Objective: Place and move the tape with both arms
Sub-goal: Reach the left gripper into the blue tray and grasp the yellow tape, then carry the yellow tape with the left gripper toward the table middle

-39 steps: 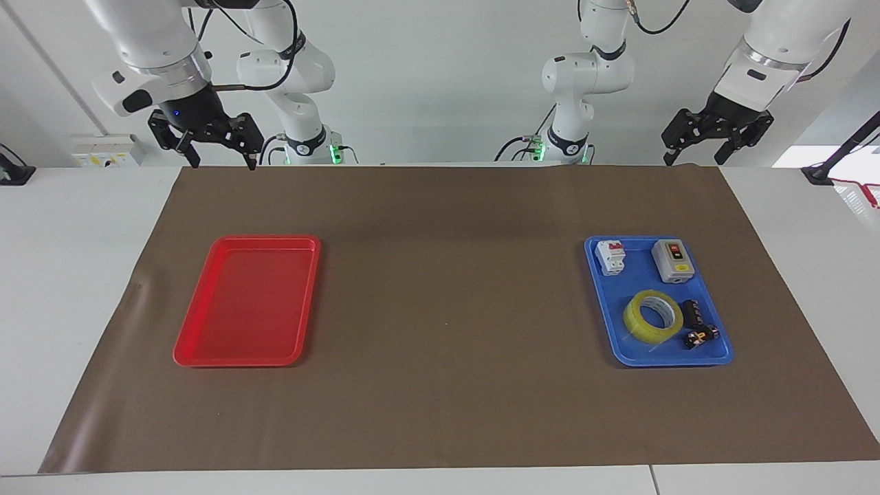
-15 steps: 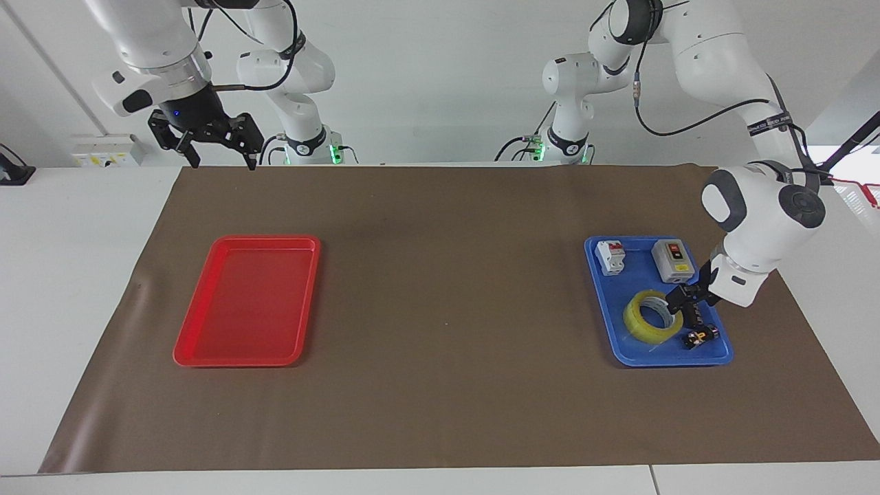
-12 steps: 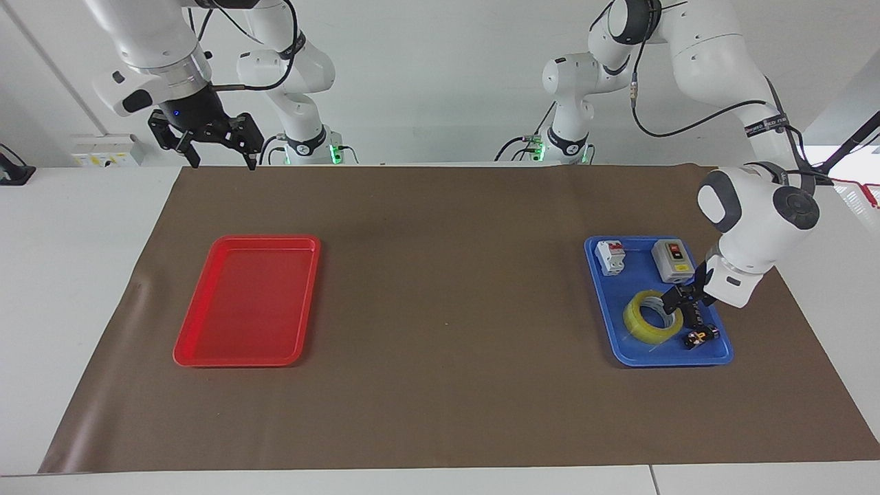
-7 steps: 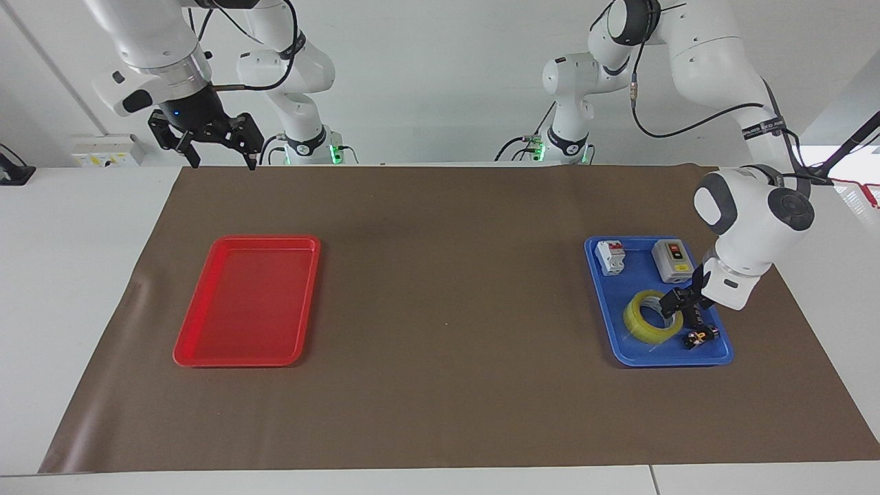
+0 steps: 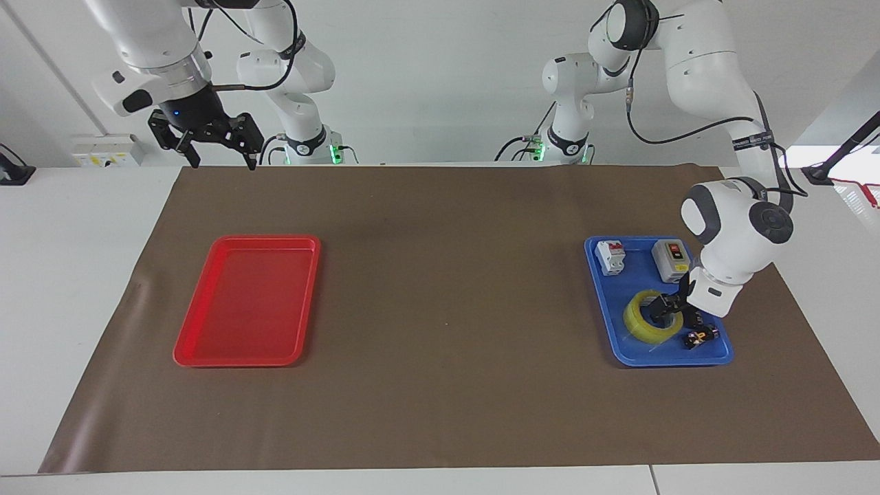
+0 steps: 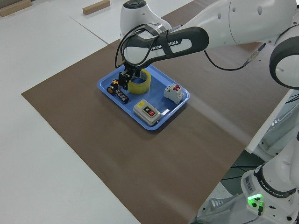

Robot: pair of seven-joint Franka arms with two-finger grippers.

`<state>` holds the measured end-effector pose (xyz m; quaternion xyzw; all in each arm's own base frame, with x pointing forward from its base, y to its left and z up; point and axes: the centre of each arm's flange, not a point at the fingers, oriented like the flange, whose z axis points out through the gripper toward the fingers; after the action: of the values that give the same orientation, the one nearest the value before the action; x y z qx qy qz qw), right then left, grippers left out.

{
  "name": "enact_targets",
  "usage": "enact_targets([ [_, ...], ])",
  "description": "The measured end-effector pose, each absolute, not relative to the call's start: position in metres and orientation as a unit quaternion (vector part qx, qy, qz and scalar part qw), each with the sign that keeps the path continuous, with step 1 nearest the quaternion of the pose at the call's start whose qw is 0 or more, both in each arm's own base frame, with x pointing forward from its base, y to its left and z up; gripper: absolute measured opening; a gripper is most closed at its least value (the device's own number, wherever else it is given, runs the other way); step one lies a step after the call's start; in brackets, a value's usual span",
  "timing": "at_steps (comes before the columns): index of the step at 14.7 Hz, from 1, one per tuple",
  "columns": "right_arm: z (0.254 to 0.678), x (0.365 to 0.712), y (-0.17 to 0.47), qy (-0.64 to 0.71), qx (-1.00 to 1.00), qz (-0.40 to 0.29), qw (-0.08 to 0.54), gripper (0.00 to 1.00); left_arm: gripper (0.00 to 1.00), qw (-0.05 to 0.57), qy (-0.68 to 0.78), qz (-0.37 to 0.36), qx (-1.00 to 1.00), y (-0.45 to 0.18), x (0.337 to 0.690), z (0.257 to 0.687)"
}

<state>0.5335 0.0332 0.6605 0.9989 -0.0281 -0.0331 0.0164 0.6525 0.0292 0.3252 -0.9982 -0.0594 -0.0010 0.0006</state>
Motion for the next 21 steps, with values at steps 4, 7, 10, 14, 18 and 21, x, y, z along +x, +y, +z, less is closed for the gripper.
enact_targets([
  [4, 0.660, 0.534, 0.033, -0.028, 0.999, -0.033, 0.016, 1.00, 0.96, 0.001, -0.066, 0.011, -0.998, 0.039, 0.645, 0.314],
  [7, 0.660, 0.534, 0.033, -0.028, 0.999, -0.033, 0.016, 1.00, 0.69, 0.001, -0.066, 0.021, -0.998, 0.038, 0.639, 0.306],
  [10, 0.660, 0.534, 0.033, -0.028, 0.999, -0.033, 0.016, 1.00, 0.51, -0.002, -0.066, 0.020, -0.998, 0.034, 0.640, 0.310],
  [14, 0.660, 0.534, 0.033, -0.028, 0.999, -0.033, 0.016, 1.00, 0.22, -0.017, -0.070, 0.022, -0.997, 0.028, 0.649, 0.339],
  [18, 0.660, 0.534, 0.033, -0.028, 0.999, -0.033, 0.016, 1.00, 0.22, -0.031, -0.069, 0.040, -0.996, -0.005, 0.661, 0.411],
  [21, 0.660, 0.534, 0.033, -0.028, 0.999, -0.033, 0.016, 1.00, 0.22, -0.038, -0.103, 0.034, -0.993, -0.059, 0.661, 0.450],
])
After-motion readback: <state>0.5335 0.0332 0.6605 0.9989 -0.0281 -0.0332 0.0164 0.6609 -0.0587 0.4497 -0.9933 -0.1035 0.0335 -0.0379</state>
